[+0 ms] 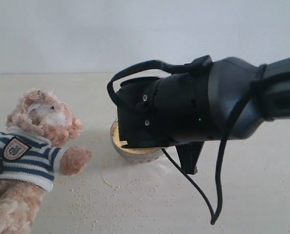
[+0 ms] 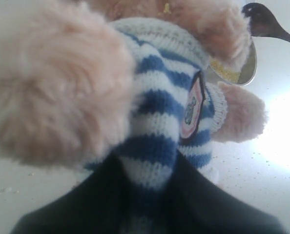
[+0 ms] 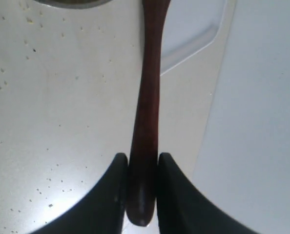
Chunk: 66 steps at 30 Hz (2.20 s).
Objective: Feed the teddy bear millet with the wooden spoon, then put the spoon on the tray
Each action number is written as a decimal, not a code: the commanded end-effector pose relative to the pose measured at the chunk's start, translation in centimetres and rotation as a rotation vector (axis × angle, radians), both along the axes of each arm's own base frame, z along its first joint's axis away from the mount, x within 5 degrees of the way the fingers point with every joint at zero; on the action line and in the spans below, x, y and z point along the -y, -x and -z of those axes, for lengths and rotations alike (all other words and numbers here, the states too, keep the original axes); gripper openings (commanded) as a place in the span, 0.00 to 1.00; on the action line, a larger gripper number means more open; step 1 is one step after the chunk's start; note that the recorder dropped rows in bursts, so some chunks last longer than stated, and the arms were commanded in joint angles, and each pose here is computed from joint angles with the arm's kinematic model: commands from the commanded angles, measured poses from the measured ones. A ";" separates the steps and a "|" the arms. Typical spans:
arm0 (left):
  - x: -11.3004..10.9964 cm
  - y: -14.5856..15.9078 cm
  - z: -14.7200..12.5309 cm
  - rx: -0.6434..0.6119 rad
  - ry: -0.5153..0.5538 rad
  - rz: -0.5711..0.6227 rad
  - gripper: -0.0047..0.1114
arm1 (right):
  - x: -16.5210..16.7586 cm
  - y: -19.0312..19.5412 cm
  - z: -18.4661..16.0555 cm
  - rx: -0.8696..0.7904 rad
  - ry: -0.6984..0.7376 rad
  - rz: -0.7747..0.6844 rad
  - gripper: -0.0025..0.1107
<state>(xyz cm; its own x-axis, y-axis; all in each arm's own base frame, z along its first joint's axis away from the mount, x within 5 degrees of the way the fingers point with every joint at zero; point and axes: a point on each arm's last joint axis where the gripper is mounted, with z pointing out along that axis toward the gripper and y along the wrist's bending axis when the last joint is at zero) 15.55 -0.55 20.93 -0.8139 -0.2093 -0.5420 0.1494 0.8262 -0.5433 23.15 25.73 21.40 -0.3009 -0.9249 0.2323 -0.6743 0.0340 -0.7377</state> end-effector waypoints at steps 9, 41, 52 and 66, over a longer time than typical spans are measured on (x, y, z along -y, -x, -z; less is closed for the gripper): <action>0.1 0.1 -0.2 0.012 0.012 -0.001 0.08 | -0.8 -1.0 2.7 0.018 0.168 -0.097 0.15; 0.1 0.1 -0.2 0.012 0.012 -0.001 0.08 | -3.3 -1.2 1.4 -0.045 0.183 -0.187 0.15; 0.1 0.1 -0.2 0.012 0.012 -0.001 0.08 | -3.6 -1.9 2.6 0.001 0.253 -0.218 0.15; 0.1 0.1 -0.2 0.012 0.012 -0.001 0.08 | -3.2 -1.5 3.4 -0.084 0.191 -0.148 0.15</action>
